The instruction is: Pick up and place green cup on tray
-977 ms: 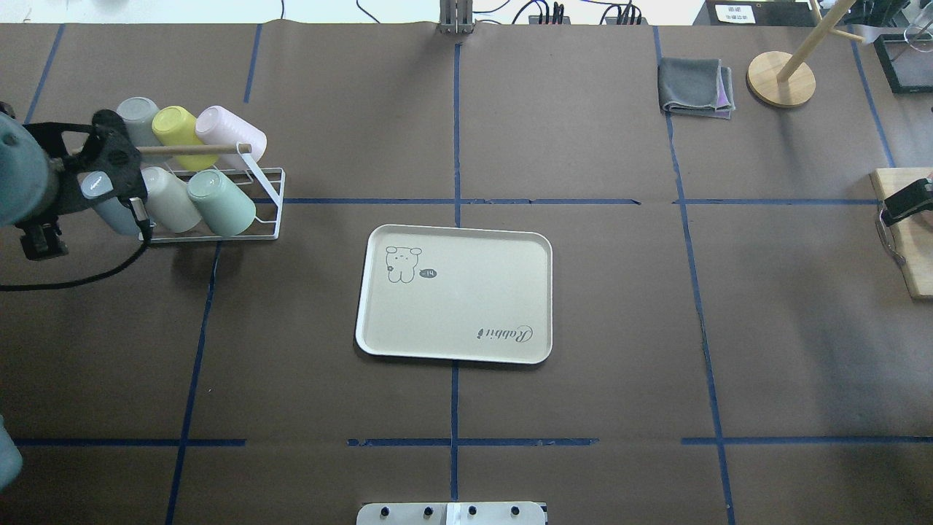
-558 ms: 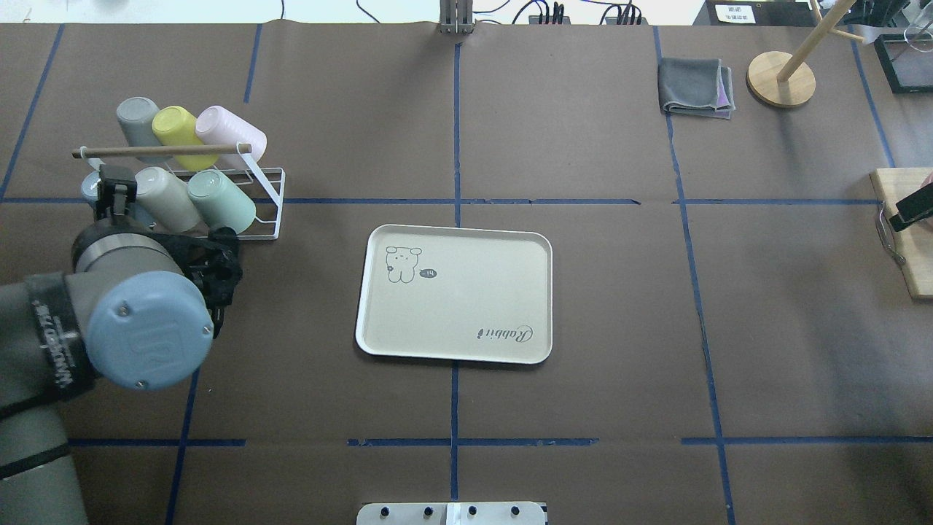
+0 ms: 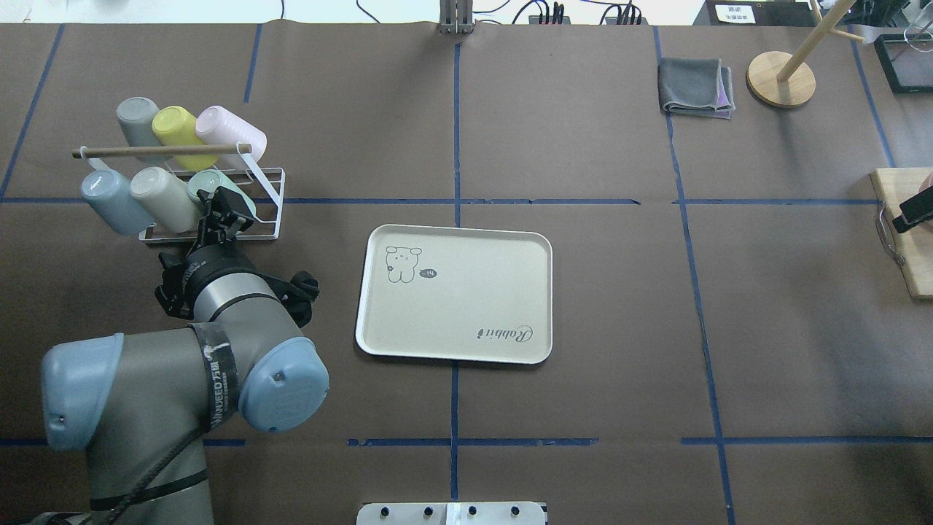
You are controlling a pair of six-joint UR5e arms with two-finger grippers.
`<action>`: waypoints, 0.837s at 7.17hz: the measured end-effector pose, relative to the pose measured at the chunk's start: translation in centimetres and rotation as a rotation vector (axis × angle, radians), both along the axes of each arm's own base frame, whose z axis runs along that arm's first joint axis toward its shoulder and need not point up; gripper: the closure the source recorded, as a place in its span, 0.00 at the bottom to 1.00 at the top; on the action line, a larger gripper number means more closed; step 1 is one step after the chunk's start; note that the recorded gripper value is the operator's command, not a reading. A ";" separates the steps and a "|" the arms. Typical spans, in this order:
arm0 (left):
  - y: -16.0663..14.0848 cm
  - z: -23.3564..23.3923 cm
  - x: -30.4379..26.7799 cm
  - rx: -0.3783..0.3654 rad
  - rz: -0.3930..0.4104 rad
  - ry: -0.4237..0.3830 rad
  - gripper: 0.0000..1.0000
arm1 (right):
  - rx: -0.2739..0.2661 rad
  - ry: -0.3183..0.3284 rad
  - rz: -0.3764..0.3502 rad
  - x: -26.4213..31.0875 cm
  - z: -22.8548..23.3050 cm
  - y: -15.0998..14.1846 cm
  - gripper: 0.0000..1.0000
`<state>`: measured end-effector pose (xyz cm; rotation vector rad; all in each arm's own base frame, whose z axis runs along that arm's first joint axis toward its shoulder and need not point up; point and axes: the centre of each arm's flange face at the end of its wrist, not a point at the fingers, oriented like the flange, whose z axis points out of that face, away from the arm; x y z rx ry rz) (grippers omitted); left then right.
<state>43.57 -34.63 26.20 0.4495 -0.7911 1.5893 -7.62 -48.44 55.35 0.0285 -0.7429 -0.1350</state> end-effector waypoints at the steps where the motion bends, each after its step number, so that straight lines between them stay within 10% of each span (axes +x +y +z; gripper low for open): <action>1: 0.0 0.1 1.2 0.027 0.077 -0.107 0.00 | -0.006 -0.005 0.001 0.1 0.2 0.2 0.00; 6: -1.7 5.9 7.0 0.061 0.148 -0.332 0.00 | -0.022 -0.018 0.005 0.2 0.5 0.6 0.00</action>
